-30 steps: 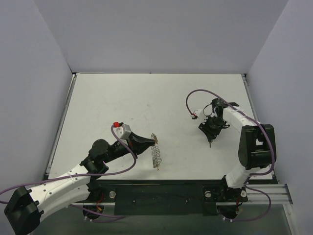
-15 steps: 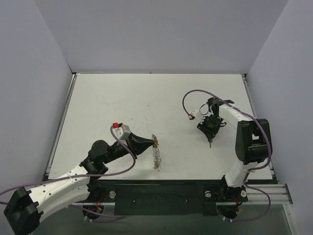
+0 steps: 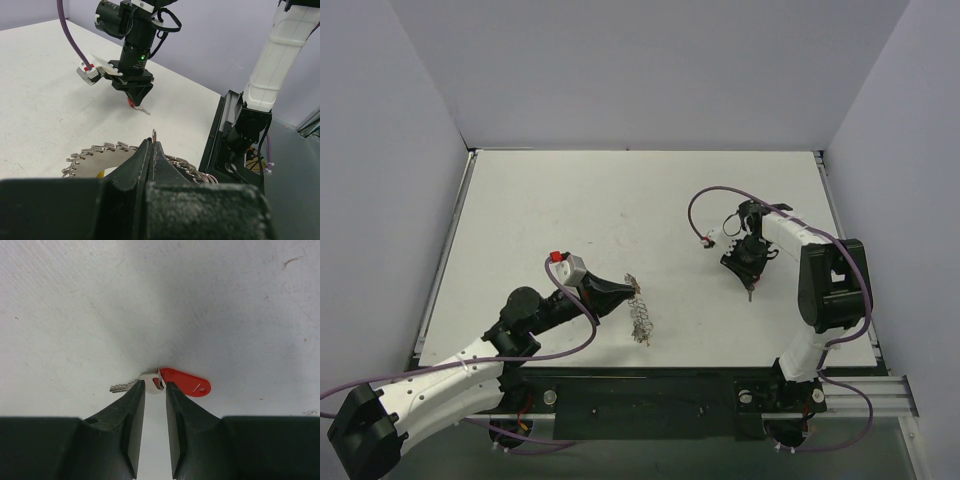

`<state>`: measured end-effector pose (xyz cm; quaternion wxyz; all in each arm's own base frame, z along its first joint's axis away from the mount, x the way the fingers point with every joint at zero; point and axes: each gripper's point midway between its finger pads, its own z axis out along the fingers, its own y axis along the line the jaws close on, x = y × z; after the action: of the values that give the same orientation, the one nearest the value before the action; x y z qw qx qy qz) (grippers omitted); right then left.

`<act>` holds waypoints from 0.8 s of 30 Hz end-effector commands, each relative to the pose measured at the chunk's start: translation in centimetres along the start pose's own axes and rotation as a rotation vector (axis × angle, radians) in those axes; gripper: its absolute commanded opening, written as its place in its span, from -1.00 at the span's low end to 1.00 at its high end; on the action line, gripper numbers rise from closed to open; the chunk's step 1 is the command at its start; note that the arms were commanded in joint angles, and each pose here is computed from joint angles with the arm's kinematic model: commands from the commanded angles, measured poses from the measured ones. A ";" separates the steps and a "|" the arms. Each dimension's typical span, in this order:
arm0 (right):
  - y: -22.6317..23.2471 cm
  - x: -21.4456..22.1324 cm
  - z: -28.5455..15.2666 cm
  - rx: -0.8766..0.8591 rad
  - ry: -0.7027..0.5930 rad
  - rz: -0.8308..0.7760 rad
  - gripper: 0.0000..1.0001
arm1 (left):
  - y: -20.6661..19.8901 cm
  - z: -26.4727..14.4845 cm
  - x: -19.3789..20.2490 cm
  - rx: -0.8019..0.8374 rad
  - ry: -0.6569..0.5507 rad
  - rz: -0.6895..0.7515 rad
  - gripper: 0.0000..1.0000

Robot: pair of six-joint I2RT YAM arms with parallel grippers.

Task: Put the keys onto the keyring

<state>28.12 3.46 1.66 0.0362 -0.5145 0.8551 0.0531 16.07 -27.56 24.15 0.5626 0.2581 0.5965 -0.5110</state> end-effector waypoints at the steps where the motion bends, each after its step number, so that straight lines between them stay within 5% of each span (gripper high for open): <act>1: 0.4 0.3 -0.5 -0.022 0.053 -0.015 -0.61 | -0.6 0.0 -2.4 0.016 -0.079 0.032 -1.00; 12: 0.4 0.2 -0.4 -0.033 0.069 -0.017 -0.67 | -0.5 0.0 -2.4 0.012 -0.078 0.033 -1.00; 24: 0.6 0.4 -0.3 -0.053 0.081 -0.021 -0.94 | -0.4 0.0 -2.4 0.013 -0.074 0.035 -1.00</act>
<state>28.09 3.64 1.52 0.0165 -0.5217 0.8514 0.0517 16.19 -27.38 23.80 0.5600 0.2564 0.6031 -0.5068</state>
